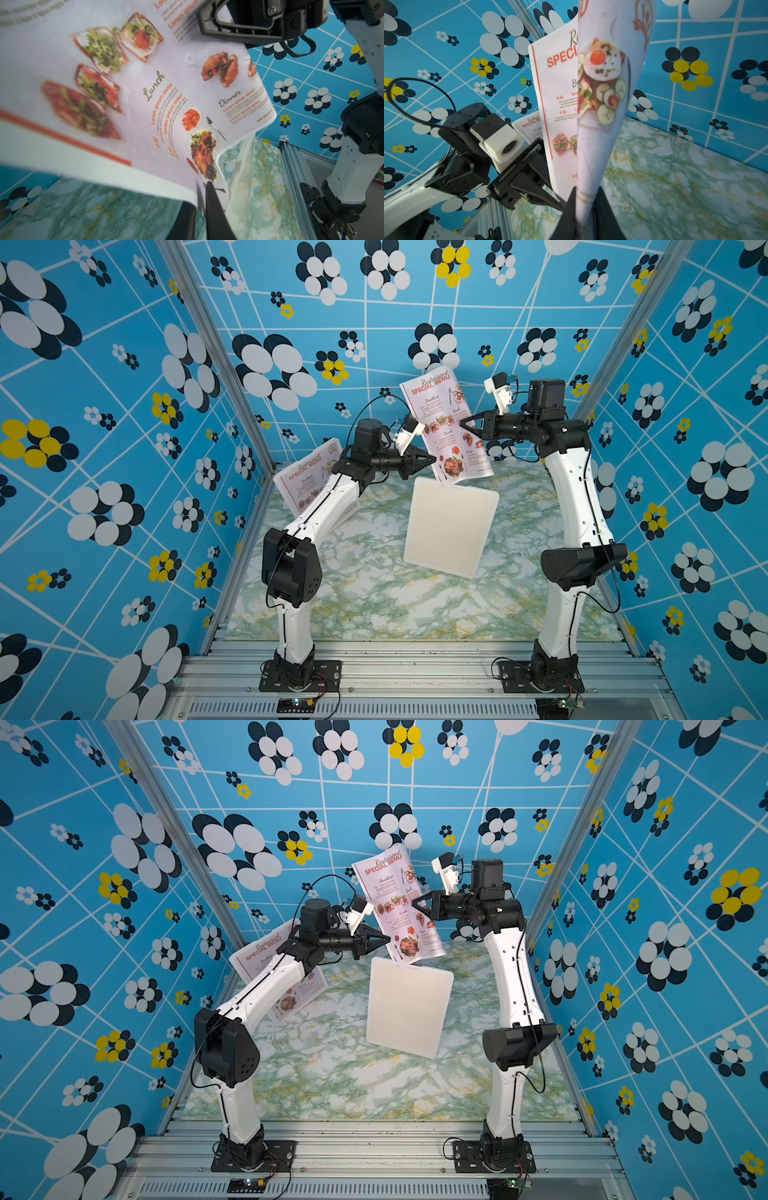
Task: Insert the menus into the narrow rack
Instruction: Insert the menu into the narrow rack.
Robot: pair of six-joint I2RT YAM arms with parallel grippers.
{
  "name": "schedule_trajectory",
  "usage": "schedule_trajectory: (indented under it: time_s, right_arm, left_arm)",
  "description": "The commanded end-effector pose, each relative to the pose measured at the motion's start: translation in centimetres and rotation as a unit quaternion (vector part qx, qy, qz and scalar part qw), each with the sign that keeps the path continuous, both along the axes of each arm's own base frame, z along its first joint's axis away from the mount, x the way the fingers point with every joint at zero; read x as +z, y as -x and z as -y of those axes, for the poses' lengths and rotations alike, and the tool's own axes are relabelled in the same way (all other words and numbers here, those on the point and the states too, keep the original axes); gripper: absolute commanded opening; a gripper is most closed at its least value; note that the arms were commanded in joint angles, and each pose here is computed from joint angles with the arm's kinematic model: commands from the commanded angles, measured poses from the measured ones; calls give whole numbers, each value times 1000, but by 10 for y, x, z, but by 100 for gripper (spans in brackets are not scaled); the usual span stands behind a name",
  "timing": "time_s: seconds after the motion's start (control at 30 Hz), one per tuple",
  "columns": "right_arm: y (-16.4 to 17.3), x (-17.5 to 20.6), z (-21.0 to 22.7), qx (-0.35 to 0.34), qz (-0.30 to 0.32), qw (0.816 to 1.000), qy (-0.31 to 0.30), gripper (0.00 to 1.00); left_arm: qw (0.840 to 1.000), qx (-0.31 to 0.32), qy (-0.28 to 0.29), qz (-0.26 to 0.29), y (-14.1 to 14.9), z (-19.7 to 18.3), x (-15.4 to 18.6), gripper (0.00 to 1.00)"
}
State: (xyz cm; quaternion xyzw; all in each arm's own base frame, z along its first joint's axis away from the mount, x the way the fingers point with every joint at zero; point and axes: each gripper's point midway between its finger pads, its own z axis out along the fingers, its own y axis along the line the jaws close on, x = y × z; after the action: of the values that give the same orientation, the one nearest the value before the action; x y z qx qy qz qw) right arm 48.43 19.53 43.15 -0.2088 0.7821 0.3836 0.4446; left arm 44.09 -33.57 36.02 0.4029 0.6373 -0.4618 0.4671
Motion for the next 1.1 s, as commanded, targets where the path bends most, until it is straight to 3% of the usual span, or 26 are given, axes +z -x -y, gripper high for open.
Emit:
schedule_trajectory:
  time_s: [0.0,1.07]
  right_arm:
    - [7,-2,1,4,1,1000,11,18]
    - [32,-8,-1,38,-10,999,23,14]
  left_arm:
    - [999,-6,10,32,7,-7,17,14]
    - [1000,-2,-16,23,9,-27,3,14]
